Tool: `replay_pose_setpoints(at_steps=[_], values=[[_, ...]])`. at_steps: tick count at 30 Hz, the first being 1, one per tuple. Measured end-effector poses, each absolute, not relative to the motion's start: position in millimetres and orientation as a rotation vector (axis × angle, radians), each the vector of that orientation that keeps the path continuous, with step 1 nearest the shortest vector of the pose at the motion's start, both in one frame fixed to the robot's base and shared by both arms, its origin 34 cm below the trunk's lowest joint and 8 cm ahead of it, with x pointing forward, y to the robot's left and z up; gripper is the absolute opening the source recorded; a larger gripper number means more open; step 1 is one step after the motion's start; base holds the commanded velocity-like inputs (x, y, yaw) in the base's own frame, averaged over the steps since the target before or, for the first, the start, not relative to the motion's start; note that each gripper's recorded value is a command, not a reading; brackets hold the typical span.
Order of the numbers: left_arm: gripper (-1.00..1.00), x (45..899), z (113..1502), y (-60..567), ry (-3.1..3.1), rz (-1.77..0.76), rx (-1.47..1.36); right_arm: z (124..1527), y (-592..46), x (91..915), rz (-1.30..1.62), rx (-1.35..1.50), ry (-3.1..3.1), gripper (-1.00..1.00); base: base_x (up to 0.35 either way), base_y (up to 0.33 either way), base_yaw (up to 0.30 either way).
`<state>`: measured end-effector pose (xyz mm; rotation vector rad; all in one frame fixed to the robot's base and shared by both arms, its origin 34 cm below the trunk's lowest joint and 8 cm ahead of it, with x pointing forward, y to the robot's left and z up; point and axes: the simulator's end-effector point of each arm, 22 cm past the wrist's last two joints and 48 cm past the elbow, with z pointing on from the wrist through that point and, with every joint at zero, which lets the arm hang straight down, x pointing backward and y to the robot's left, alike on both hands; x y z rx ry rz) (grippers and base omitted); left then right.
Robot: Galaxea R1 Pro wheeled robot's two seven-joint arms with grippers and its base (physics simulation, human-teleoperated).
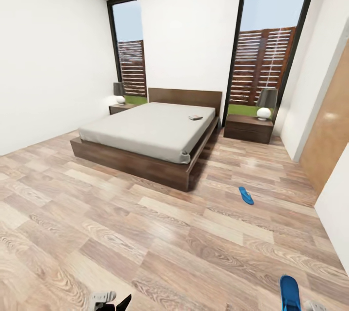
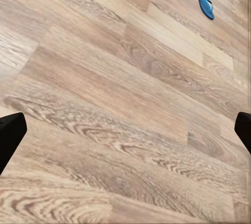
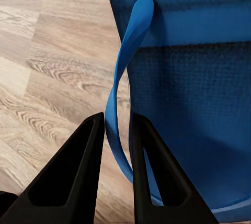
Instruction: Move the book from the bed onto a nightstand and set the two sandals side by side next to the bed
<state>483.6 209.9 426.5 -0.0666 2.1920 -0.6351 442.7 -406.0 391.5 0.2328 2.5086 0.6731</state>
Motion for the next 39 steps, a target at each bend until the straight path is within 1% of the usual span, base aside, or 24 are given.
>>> replay_pose_setpoints(at_steps=[39], values=[[1.00,480.5,420.9,210.0,2.206,-0.638,-0.071,385.9,-406.0,438.5,0.674,0.240,2.525,-1.00,0.000,0.000,-0.274]])
